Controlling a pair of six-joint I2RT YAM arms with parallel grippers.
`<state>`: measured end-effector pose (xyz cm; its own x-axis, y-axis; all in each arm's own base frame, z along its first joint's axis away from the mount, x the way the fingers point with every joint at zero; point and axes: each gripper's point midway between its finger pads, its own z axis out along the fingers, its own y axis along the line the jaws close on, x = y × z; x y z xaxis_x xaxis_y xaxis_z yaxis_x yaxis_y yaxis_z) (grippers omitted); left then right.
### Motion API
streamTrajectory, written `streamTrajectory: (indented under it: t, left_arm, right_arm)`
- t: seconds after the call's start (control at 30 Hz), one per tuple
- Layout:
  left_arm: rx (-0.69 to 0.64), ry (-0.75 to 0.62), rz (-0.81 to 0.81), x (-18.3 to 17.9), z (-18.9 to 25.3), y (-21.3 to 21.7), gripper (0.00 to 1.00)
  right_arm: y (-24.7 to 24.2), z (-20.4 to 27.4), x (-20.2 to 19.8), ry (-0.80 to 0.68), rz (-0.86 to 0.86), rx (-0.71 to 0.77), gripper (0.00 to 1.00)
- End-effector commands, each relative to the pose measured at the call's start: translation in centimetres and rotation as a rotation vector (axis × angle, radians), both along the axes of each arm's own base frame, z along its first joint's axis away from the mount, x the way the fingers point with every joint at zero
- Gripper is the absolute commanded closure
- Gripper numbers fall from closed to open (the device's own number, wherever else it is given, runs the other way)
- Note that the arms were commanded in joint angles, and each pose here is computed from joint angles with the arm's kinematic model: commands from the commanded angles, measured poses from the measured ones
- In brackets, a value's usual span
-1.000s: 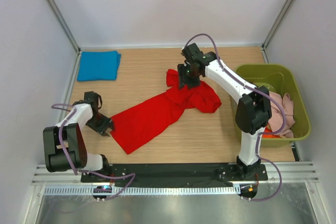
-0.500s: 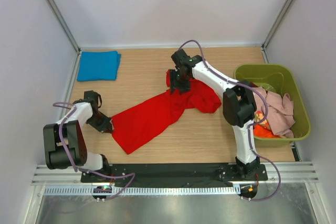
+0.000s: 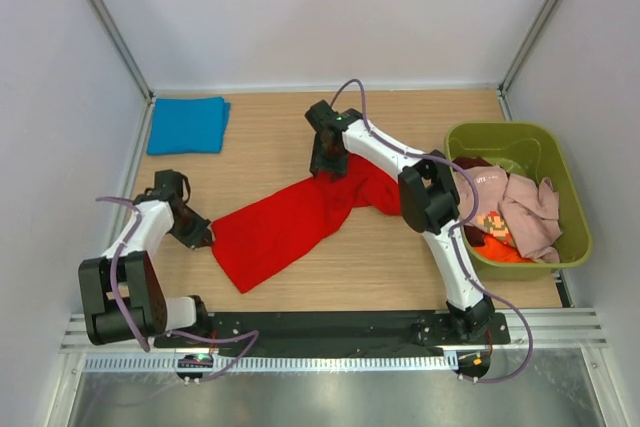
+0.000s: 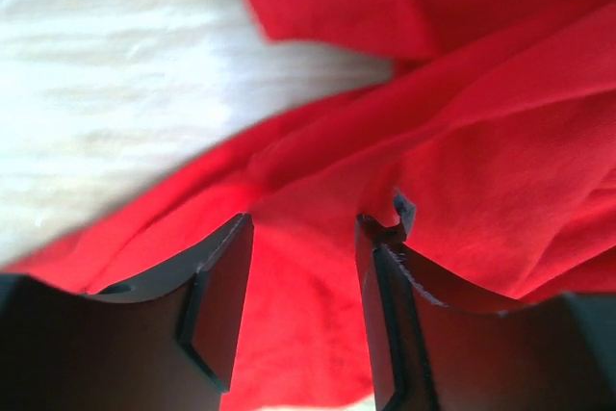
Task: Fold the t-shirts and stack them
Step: Flatten the tshirt out
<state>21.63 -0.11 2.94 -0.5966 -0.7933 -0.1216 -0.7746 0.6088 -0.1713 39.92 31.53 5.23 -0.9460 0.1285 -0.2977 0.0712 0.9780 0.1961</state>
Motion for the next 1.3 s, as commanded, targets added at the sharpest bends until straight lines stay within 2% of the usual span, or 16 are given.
streamTrajectory:
  t: [0.0,0.17,0.33,0.4,0.43,0.53,0.63,0.67,0.7,0.87,1.0,1.03,1.1,1.2,1.27]
  left_arm:
    - [-0.002,-0.103,-0.018,1.7,2.5,0.0,1.0]
    - [-0.023,-0.157,-0.032,2.2,4.1,-0.5,1.0]
    - [0.004,-0.19,-0.052,2.3,5.7,-0.1,1.0]
    - [0.012,-0.206,-0.058,2.4,6.3,0.0,1.0]
    - [0.015,-0.21,-0.061,2.5,6.4,0.0,1.0]
    - [0.014,-0.225,-0.067,2.7,6.9,-0.1,1.0]
    - [0.015,-0.227,-0.079,2.6,7.1,-0.1,1.0]
    - [0.013,-0.227,-0.079,2.6,7.1,-0.1,1.0]
    - [0.014,-0.23,-0.081,2.7,7.1,-0.1,1.0]
    - [-0.004,-0.234,-0.087,2.7,7.1,-0.4,1.0]
    - [-0.013,-0.24,-0.087,2.7,7.2,-0.6,1.0]
    - [-0.012,-0.245,-0.087,2.8,7.3,-0.6,1.0]
    - [-0.015,-0.247,-0.087,2.8,7.4,-0.7,1.0]
    - [-0.013,-0.251,-0.086,2.6,7.7,-0.7,1.0]
    - [-0.008,-0.261,-0.086,2.5,8.0,-0.6,1.0]
  right_arm:
    - [-0.6,0.6,1.2,-0.039,-0.123,-0.055,0.48]
    - [-1.2,-1.0,1.2,-0.017,-0.152,-0.103,0.57]
    - [-1.6,0.4,1.7,-0.061,-0.142,-0.118,0.66]
    - [-1.7,1.3,1.9,-0.08,-0.129,-0.112,0.74]
    - [-1.6,1.5,1.9,-0.082,-0.123,-0.113,0.82]
    - [-1.7,2.3,1.8,-0.086,-0.116,-0.11,0.89]
    - [-2.0,3.5,1.6,-0.101,-0.099,-0.109,0.88]
    - [-2.0,3.8,1.5,-0.103,-0.093,-0.108,0.86]
    - [-2.0,4.0,1.4,-0.106,-0.084,-0.107,0.8]
    - [-0.9,4.6,0.8,-0.089,-0.032,-0.044,0.75]
    - [-0.3,4.1,0.6,-0.075,-0.007,-0.017,0.82]
    - [-0.2,3.9,0.6,-0.07,-0.005,-0.013,0.92]
    - [-0.1,4.1,0.6,-0.073,0.001,-0.008,0.99]
    - [-0.3,5.4,0.8,-0.101,-0.001,-0.006,0.98]
    - [-0.5,6.0,0.8,-0.11,0.006,0.002,0.94]
